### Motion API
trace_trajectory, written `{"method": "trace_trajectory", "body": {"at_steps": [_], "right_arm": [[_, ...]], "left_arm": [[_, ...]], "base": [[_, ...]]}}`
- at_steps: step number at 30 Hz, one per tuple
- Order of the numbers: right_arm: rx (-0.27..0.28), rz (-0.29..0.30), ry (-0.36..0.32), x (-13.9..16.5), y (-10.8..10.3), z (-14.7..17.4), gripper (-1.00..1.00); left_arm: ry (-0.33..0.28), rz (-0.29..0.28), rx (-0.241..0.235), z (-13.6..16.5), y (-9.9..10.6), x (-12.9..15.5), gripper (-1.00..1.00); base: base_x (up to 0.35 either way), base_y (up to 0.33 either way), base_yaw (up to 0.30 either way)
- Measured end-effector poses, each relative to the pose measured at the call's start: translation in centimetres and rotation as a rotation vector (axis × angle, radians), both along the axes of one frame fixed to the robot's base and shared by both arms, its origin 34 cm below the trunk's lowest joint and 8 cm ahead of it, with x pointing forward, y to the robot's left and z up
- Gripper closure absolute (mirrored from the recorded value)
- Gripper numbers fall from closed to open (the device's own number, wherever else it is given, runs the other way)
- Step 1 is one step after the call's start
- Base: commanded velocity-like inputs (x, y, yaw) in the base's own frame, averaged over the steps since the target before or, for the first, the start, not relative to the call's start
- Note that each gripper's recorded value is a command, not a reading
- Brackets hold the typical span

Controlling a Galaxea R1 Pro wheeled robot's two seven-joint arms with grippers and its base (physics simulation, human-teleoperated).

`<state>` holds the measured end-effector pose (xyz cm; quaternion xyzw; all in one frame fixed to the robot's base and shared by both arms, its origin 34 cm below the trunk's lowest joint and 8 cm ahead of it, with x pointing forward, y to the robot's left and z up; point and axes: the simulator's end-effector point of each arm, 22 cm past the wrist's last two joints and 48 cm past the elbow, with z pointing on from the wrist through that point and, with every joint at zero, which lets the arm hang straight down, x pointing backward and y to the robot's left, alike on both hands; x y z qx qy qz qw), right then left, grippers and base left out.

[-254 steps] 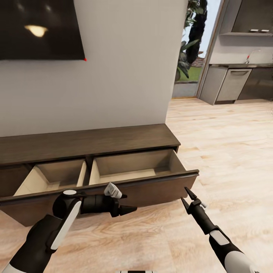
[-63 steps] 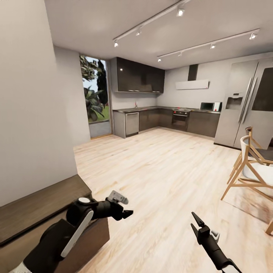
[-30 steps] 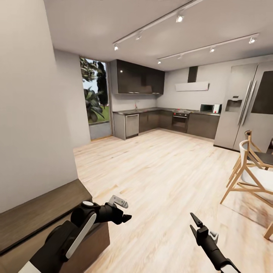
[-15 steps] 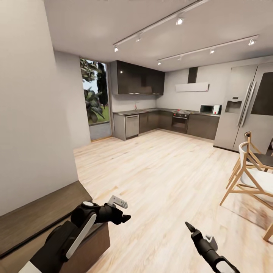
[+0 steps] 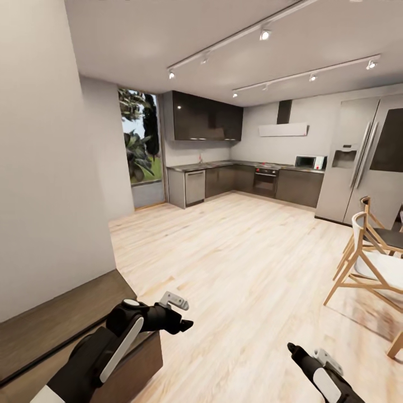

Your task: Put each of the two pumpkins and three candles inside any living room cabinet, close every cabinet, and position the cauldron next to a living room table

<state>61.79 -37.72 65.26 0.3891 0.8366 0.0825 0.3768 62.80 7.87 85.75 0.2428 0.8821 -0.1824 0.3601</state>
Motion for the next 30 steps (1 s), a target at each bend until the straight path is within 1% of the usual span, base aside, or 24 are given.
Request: {"method": "trace_trajectory", "body": {"at_steps": [5, 8, 12, 22, 30], "right_arm": [[-0.006, 0.001, -0.001, 0.0, -0.6, 0.9, -1.00], [0.008, 0.020, -0.016, 0.3, -0.2, 1.6, -1.00], [0.028, 0.047, -0.038, 0.7, 1.0, 2.5, -1.00], [0.043, 0.041, -0.047, 0.7, 1.1, 4.0, -1.00], [0.041, 0.042, -0.047, 0.6, 1.0, 4.8, -1.00]], "left_arm": [[0.002, -0.001, -0.002, 0.8, -0.2, 0.0, -1.00], [0.003, -0.002, -0.003, 1.2, -0.2, -0.1, -1.00], [0.004, -0.001, -0.002, 1.8, -0.2, -0.1, -1.00], [0.004, -0.001, -0.002, 3.3, -0.2, -0.1, -1.00], [0.001, -0.003, -0.004, 4.2, -0.3, -0.1, -1.00]], "base": [[0.000, 0.000, 0.000], [0.000, 0.000, 0.000], [0.000, 0.000, 0.000], [0.000, 0.000, -0.007], [0.000, 0.000, -0.207]]}}
